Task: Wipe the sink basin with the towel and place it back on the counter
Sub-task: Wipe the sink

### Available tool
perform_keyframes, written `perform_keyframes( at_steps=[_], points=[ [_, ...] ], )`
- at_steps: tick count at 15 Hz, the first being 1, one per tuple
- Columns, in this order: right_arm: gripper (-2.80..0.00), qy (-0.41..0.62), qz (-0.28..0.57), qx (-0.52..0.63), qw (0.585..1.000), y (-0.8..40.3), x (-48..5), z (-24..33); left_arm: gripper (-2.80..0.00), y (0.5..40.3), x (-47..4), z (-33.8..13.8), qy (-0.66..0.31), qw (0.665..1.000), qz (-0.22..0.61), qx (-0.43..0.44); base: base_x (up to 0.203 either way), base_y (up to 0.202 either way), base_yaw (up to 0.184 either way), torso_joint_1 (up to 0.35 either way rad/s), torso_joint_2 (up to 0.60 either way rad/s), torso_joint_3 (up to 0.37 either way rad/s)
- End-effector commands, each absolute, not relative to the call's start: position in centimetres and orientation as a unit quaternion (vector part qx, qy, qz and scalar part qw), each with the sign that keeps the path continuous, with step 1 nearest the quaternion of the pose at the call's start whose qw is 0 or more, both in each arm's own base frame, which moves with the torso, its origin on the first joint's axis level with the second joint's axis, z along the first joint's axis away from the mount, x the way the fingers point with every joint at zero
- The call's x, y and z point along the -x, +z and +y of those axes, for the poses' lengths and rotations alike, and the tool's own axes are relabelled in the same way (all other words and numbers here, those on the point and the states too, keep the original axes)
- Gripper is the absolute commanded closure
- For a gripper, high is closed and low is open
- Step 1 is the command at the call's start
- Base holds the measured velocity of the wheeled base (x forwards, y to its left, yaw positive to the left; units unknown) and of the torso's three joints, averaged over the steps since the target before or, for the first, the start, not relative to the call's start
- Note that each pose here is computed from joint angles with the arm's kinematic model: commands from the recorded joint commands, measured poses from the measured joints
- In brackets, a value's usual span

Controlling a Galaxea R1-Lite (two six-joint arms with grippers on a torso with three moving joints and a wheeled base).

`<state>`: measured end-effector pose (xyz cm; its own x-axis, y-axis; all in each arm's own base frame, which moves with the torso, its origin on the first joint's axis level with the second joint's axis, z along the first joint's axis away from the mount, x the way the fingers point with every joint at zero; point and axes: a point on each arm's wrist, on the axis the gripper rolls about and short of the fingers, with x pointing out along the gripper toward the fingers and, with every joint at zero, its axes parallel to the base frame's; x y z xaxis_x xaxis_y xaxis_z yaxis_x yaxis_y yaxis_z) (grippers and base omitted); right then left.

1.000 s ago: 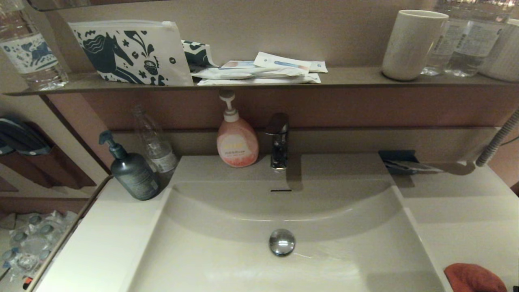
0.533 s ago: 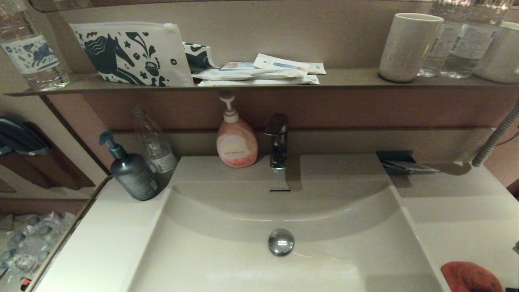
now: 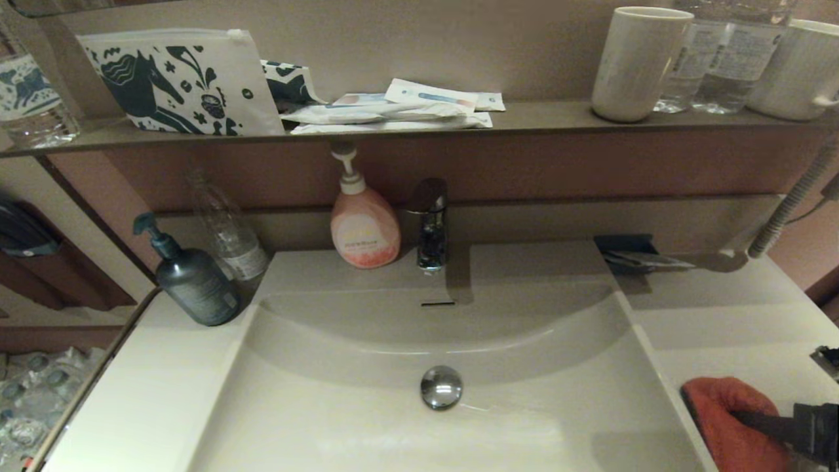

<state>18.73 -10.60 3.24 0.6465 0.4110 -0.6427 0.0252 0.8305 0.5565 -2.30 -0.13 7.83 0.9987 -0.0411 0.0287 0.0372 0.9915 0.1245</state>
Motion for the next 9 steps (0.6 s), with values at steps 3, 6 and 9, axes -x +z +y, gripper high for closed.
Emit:
perform_keyframes(
  at_steps=[3, 6, 9],
  points=[
    [0.0, 0.059, 0.403, -0.241, 0.881, 3.7, -19.4, -11.9, 0.0, 7.8, 2.3, -0.1, -0.02, 0.998, -0.016, -0.063, 0.0, 0.0, 0.0, 0.013, 0.0, -0.001],
    [0.0, 0.026, 0.366, -0.273, 0.889, 5.5, -20.9, -13.4, 0.0, 7.8, 2.3, -0.1, -0.02, 0.998, -0.015, -0.062, 0.0, 0.0, 0.0, 0.0, 0.0, 0.0],
    [0.0, 0.018, 0.327, -0.287, 0.9, 7.8, -23.7, -14.4, 0.0, 7.8, 2.3, -0.1, -0.02, 0.998, -0.015, -0.062, 0.0, 0.0, 0.0, 0.0, 0.0, 0.0]
  ],
)
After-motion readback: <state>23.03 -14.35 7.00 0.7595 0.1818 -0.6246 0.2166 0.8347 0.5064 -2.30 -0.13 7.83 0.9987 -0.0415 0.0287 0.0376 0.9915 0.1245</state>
